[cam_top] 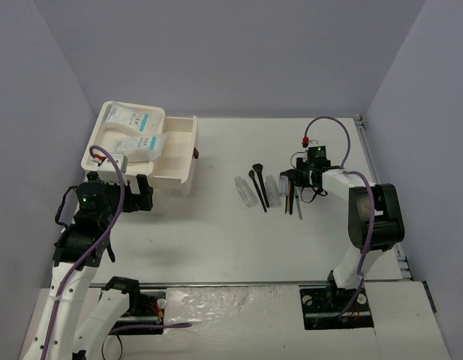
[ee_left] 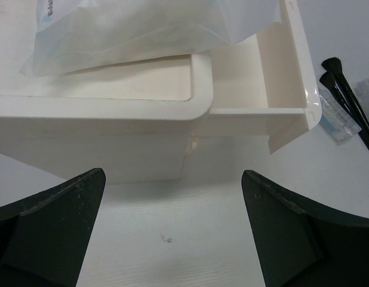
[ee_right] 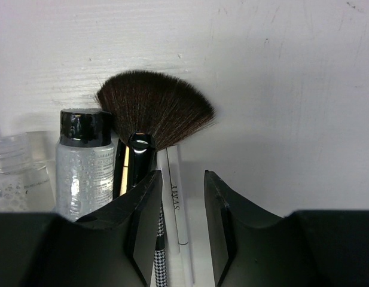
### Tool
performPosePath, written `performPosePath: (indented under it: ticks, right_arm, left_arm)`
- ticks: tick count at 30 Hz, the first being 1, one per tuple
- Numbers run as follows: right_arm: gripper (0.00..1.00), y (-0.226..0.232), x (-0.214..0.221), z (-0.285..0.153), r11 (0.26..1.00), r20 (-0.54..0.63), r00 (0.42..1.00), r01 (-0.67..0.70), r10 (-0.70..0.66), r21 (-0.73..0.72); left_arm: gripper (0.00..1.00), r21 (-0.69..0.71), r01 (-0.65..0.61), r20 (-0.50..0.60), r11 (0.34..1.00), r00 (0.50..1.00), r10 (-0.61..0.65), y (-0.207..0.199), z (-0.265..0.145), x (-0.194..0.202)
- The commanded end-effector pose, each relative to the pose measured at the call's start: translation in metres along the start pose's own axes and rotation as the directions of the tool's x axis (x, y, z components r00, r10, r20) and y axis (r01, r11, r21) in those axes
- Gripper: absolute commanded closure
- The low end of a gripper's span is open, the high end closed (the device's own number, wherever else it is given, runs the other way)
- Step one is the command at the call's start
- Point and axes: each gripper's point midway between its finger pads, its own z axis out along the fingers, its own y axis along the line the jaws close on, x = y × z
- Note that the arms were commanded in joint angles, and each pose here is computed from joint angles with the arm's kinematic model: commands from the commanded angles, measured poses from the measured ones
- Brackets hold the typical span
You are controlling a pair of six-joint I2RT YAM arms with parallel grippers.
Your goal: Organize the makeup
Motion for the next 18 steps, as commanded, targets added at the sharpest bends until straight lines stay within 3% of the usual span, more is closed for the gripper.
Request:
performPosePath:
  ticks: [1,14,18]
  right_arm:
    - [0.69,-0.002,-0.007,0.005,1.000,0.024,1.000,0.008,-0.008,0.015]
    - [0.72,-0.020,0.009,0.012,0.996,-0.014,1.000,-0.007,0.008,0.090]
    - [0.67,-0.018,0.001,0.007,0.997,0.009,1.000,-0.012,0.011,0.076]
  left_arm:
    - [0.03,0.010,-0.003,0.090,1.000,0.996,0.002,-0.003,0.000,-0.028]
    - [0.03,0.015,-0.002,0.085,1.000,0.996,0.001,-0.004,0.001,-0.027]
    - [0.03,0.016,-0.003,0.082,1.000,0.997,0.002,-0.004,0.002,-0.026]
